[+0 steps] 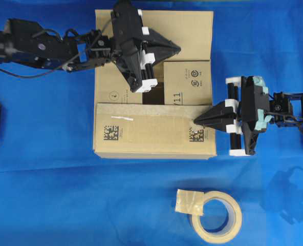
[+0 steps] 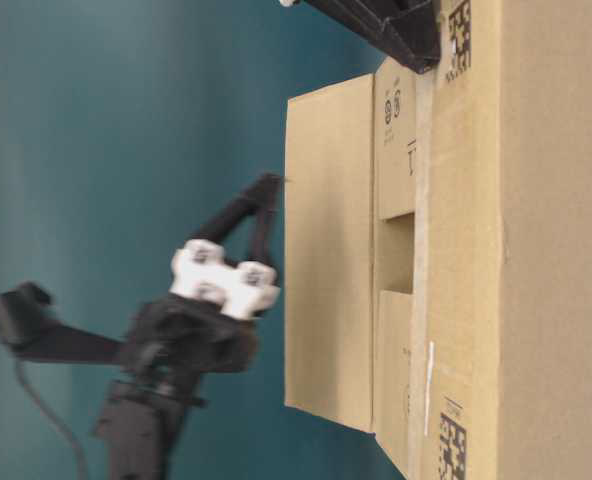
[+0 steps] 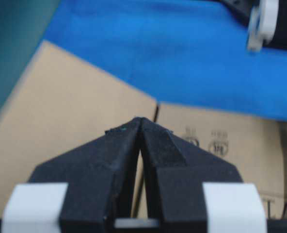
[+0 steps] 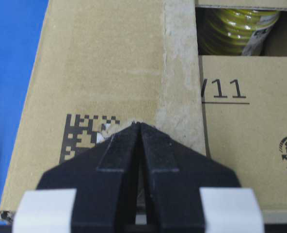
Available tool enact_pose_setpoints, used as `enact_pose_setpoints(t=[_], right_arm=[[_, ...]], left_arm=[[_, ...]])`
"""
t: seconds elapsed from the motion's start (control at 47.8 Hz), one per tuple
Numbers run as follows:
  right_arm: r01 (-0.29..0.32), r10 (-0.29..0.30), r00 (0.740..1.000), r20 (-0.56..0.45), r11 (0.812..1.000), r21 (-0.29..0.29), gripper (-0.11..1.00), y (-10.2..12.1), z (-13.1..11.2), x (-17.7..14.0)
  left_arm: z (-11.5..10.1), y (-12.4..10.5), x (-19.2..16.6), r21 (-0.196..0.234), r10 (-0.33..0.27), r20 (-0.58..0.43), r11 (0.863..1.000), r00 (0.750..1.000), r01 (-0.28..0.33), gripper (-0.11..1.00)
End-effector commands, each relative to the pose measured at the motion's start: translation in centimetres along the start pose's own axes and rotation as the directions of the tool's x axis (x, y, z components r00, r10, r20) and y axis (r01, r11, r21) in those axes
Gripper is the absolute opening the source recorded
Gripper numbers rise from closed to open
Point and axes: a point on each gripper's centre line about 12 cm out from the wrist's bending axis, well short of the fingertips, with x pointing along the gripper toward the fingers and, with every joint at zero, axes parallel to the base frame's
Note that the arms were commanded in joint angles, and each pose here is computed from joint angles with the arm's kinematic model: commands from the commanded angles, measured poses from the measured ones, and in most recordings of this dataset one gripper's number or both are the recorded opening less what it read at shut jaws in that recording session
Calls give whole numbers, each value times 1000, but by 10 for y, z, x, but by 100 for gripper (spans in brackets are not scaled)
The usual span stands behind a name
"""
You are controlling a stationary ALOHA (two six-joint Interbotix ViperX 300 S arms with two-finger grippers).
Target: Close the cardboard box.
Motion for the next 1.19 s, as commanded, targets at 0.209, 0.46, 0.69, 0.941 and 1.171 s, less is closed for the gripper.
enact_pose_setpoints(t=[0.209,0.46,0.69,0.941,1.171], right_arm=[[-2,2,1000,17,1000,3,1,1,5,0],[-4,4,1000,18,1000,2,1,1,5,0],[-4,4,1000,18,1000,0,1,1,5,0],[-5,5,1000,19,1000,-1,1,2,5,0],[-3,3,1000,21,1000,0,1,1,5,0]], left_arm=[[54,54,-7,-37,96,-57,995,994,-98,2],[50,97,8,-59,138,-279,985,950,-160,2],[42,109,15,-71,121,-438,983,891,-168,2],[29,110,21,-77,90,-556,984,827,-159,2],[23,107,22,-73,75,-592,987,802,-146,2]])
